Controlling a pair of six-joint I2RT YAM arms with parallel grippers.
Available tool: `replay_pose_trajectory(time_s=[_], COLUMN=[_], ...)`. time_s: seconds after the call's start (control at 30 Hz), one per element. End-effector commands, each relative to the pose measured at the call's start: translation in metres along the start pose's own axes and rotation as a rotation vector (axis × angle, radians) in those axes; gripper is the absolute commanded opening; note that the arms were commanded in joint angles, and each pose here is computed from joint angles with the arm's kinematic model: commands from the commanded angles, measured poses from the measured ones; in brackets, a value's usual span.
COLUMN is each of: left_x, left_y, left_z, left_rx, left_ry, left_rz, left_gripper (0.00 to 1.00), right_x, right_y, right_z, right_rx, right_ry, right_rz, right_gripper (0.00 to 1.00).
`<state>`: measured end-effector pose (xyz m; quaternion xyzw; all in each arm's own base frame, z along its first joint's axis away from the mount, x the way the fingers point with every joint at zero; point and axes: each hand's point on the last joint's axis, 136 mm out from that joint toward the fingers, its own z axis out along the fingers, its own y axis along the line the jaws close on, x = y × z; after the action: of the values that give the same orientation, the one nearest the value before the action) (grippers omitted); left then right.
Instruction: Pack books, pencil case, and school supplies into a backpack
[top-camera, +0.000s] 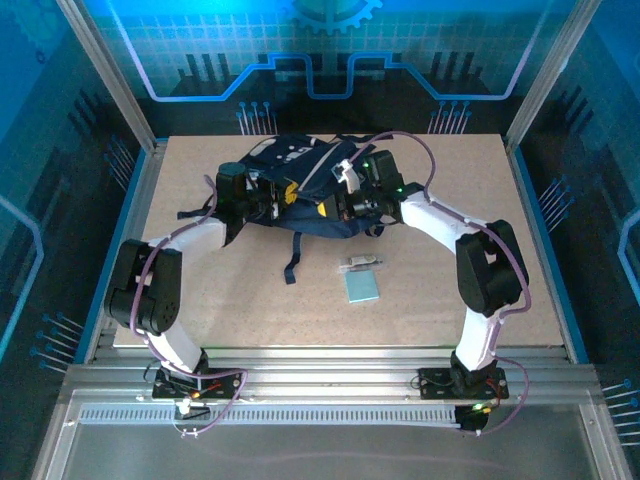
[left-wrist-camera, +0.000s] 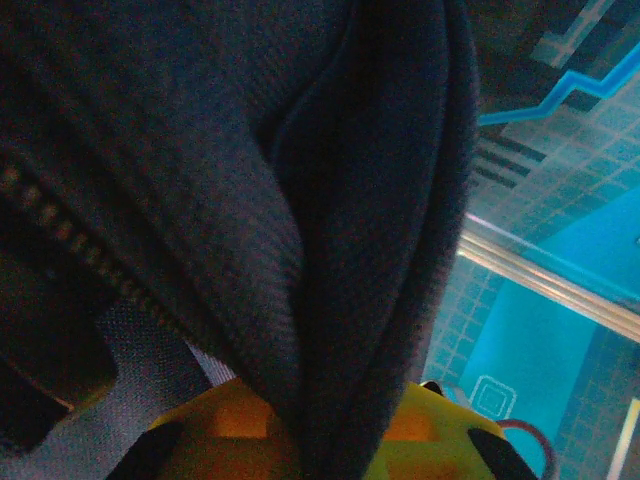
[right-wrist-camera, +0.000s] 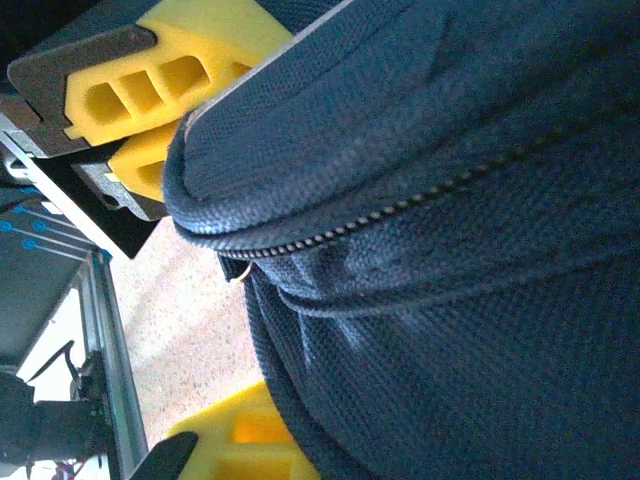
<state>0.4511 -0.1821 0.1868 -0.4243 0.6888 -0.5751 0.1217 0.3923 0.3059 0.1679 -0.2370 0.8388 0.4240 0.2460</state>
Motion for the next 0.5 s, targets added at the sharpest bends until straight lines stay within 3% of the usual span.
replay_pose_trajectory(time_s=[0.0,0.17,0.37,0.47], left_x=[-0.046,-0.045,-0.039,-0.028], left_y=[-0.037,-0.033,-0.030,-0.029], left_z=[-0.021,-0.015,-0.017,-0.016], left_rx=[0.100,0.101,0.098,0.104], left_ry=[-0.123,-0.099,-0.082,-0.058], left_rz=[0.123,0.112,0.115,0.113], left_gripper=[0.00,0.00,0.00,0.00], right_x=[0.027,0.021,0.002,-0.006], right_y=[-0.003,0.001,0.015,0.021], right_z=[-0.036,-0.034,-0.020,-0.007], right_rx=[0.077,0.063,-0.035,-0.071], right_ry=[0.113,0.091,0.059,0.049], right_rz=[0.060,0.052,0.046,0.042], right_gripper=[0.00,0.02,0.14,0.15])
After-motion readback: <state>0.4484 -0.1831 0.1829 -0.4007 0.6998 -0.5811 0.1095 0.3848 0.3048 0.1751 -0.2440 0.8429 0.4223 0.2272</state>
